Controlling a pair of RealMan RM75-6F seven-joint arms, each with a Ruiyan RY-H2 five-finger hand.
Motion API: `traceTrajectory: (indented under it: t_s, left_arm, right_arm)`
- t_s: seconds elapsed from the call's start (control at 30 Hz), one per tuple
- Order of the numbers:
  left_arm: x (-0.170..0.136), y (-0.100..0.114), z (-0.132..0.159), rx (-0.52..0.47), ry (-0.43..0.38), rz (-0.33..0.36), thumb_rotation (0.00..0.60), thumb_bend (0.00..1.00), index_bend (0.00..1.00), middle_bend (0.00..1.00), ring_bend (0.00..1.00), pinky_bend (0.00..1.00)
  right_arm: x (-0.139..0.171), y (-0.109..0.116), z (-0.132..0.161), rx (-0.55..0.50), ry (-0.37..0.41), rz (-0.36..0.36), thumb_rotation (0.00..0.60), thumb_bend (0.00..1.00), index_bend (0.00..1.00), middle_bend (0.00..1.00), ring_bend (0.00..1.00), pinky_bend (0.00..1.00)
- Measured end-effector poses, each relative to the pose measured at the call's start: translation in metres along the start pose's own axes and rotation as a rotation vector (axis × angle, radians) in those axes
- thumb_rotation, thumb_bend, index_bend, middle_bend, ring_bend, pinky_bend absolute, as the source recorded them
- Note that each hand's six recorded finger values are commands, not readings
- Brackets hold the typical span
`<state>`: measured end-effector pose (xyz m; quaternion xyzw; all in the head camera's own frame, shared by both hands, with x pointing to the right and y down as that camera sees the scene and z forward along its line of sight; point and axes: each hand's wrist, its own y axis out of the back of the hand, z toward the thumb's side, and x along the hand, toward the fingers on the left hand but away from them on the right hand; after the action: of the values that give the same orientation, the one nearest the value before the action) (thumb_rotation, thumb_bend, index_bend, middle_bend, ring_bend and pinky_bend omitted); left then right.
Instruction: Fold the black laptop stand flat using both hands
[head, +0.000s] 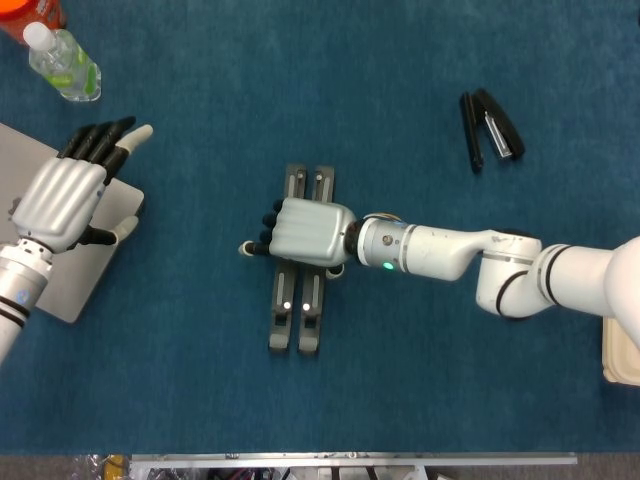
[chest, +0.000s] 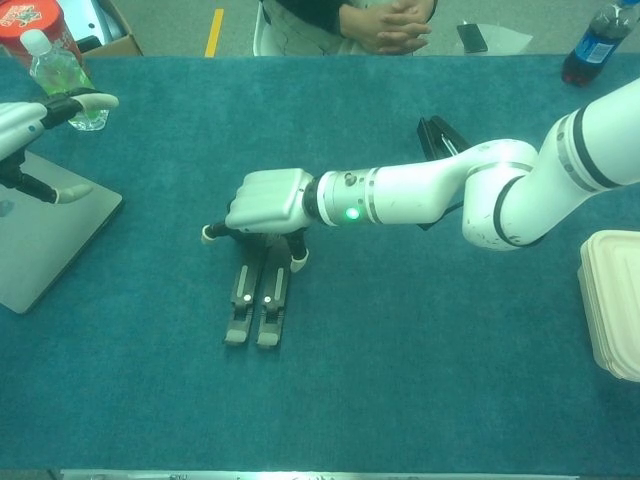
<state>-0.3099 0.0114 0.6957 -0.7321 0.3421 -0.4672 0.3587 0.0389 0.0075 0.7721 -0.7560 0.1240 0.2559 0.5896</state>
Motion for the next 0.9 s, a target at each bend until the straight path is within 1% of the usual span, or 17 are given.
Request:
traceTrajectory:
  t_s: [0.23,0.33,0.5,0.53,0.6,0.63,0.67,0.7,0.83,0.9]
  left_arm:
    - [0.001,0.0,0.002,-0.003,-0.004,0.001,0.6,0.27,0.0,0.0,0.0,0.0]
    - [0.001,0.0,0.003,-0.003,-0.006,0.0,0.6,0.27,0.0,0.0,0.0,0.0]
    - [0.003,0.0,0.005,-0.003,-0.01,-0.002,0.6,0.27,0.0,0.0,0.0,0.0]
    - [0.003,-0.001,0.005,-0.003,-0.011,-0.002,0.6,0.27,0.0,0.0,0.0,0.0]
    - [0.003,-0.001,0.006,-0.002,-0.013,-0.002,0.6,0.27,0.0,0.0,0.0,0.0]
    - [0.004,-0.001,0.007,-0.002,-0.014,-0.002,0.6,0.27,0.0,0.0,0.0,0.0]
    - [0.004,-0.001,0.007,-0.001,-0.015,-0.002,0.6,0.27,0.0,0.0,0.0,0.0]
    - [0.004,-0.001,0.007,0.0,-0.016,-0.002,0.6,0.27,0.0,0.0,0.0,0.0]
    - [0.005,-0.001,0.008,0.002,-0.019,-0.002,0.6,0.27,0.0,0.0,0.0,0.0]
    - [0.005,0.0,0.009,0.005,-0.019,-0.001,0.6,0.27,0.0,0.0,0.0,0.0]
  right_arm:
    - [0.002,0.002,-0.002,-0.008,-0.006,-0.02,0.6,0.07,0.17,0.42,0.3,0.38]
    - [0.003,0.003,-0.003,-0.014,-0.011,-0.024,0.6,0.07,0.17,0.44,0.34,0.4]
    - [0.005,0.004,-0.006,-0.019,-0.018,-0.029,0.6,0.07,0.17,0.44,0.34,0.4]
    - [0.006,0.004,-0.005,-0.019,-0.017,-0.029,0.6,0.07,0.17,0.42,0.32,0.41]
    - [0.008,0.003,-0.005,-0.023,-0.015,-0.024,0.6,0.07,0.13,0.35,0.25,0.4]
    - [0.008,0.002,-0.005,-0.026,-0.014,-0.02,0.6,0.07,0.08,0.3,0.2,0.38]
    - [0.009,0.001,-0.005,-0.03,-0.013,-0.012,0.6,0.07,0.05,0.27,0.17,0.36]
    - [0.01,0.001,-0.005,-0.031,-0.013,-0.008,0.6,0.07,0.01,0.22,0.14,0.32]
    - [0.013,0.001,-0.006,-0.036,-0.011,-0.002,0.6,0.07,0.0,0.11,0.07,0.23]
    - [0.016,0.003,-0.007,-0.038,-0.012,-0.008,0.6,0.07,0.0,0.09,0.05,0.21]
